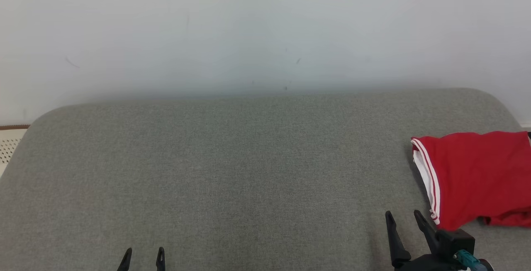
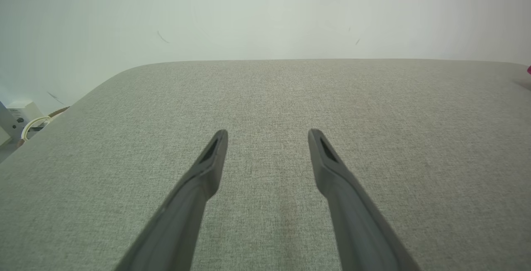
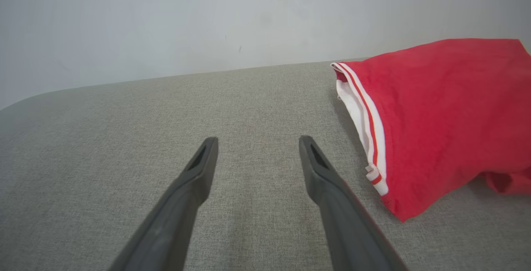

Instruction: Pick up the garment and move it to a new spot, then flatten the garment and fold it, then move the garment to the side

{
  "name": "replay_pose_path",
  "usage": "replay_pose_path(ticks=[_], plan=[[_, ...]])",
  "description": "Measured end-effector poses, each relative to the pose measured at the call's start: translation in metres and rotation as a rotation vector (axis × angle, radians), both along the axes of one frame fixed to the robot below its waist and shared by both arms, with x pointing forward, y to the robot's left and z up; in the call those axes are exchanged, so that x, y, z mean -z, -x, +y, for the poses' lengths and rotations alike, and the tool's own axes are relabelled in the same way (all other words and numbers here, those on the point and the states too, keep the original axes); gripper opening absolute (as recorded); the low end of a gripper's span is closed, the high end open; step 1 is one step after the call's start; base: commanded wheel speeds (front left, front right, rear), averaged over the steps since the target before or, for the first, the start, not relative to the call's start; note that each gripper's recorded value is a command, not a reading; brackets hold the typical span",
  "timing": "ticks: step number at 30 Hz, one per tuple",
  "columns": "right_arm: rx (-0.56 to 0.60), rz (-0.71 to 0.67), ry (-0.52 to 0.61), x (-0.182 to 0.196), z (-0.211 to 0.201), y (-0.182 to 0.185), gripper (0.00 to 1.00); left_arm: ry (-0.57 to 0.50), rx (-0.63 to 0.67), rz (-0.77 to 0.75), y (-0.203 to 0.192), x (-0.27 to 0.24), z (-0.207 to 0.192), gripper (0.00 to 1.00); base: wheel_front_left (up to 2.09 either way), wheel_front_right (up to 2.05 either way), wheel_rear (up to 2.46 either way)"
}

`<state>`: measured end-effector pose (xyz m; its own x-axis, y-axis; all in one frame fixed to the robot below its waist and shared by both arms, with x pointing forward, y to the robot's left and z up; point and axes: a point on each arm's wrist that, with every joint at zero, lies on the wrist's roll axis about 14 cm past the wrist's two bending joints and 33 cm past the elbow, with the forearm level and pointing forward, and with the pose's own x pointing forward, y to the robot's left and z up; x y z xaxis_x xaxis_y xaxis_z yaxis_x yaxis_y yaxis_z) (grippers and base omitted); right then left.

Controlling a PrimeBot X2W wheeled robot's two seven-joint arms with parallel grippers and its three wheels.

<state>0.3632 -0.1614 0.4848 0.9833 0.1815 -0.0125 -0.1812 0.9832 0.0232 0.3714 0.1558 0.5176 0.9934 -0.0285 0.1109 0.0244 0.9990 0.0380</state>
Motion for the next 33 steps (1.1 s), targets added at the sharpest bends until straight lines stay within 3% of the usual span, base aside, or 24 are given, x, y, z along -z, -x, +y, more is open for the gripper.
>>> replay_pose_path(ticks=[33], plan=[[-0.013, 0.007, 0.060, 0.0051, 0.0015, 0.0021, 1.00, -0.001, 0.012, 0.009, -0.0009, 0.0031, -0.0044, 1.00, 0.00, 0.00, 0.00]])
